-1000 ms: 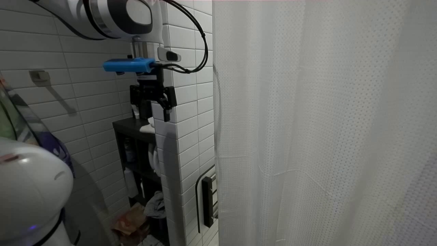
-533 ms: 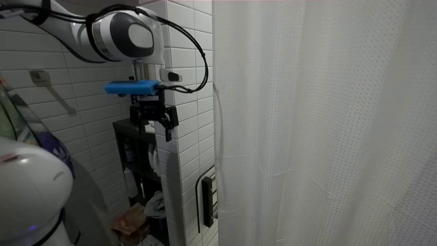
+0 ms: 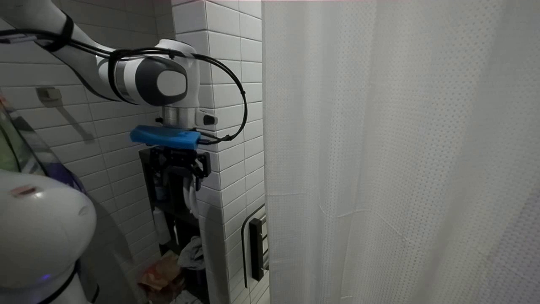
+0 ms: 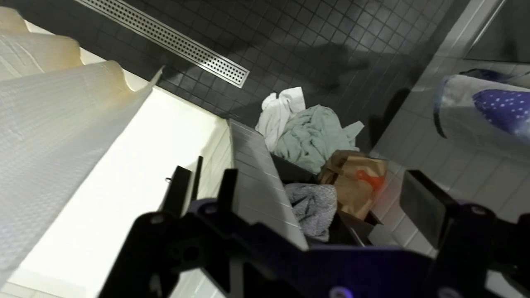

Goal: Move the first right bottle from the second shelf to the top shelf

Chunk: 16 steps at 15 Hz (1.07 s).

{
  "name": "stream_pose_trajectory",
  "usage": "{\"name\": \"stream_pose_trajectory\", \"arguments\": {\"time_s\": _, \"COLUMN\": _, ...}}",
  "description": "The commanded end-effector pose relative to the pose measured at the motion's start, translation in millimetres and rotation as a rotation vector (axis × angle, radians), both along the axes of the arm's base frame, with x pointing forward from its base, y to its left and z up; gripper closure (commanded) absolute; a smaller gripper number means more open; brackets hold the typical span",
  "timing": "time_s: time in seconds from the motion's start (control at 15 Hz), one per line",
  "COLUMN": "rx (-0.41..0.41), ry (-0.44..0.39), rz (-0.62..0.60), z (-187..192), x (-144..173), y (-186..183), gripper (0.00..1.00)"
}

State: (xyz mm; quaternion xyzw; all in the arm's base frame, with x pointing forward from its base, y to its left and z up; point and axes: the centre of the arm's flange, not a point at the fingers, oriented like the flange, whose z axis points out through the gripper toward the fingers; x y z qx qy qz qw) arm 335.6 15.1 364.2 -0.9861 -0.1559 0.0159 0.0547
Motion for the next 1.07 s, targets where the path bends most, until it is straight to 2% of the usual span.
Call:
{"name": "stream_pose_trajectory", "arguments": {"time_s": 0.0, "rx": 0.090, "ry": 0.005, "rz": 0.094, "z": -19, "x": -4, "y": 26, "gripper": 0.00}}
{"name": "stream_pose_trajectory", "arguments": {"time_s": 0.33, "rx": 0.158, "ry": 0.035, "rz": 0.168, "z": -22, "x": -14, "y": 57, "gripper": 0.00}}
{"name": "stream_pose_trajectory", "arguments": {"time_s": 1.0, "rx": 0.195, "ry": 0.039, "rz": 0.214, "z": -22, "x": -21, "y": 77, "gripper": 0.00}}
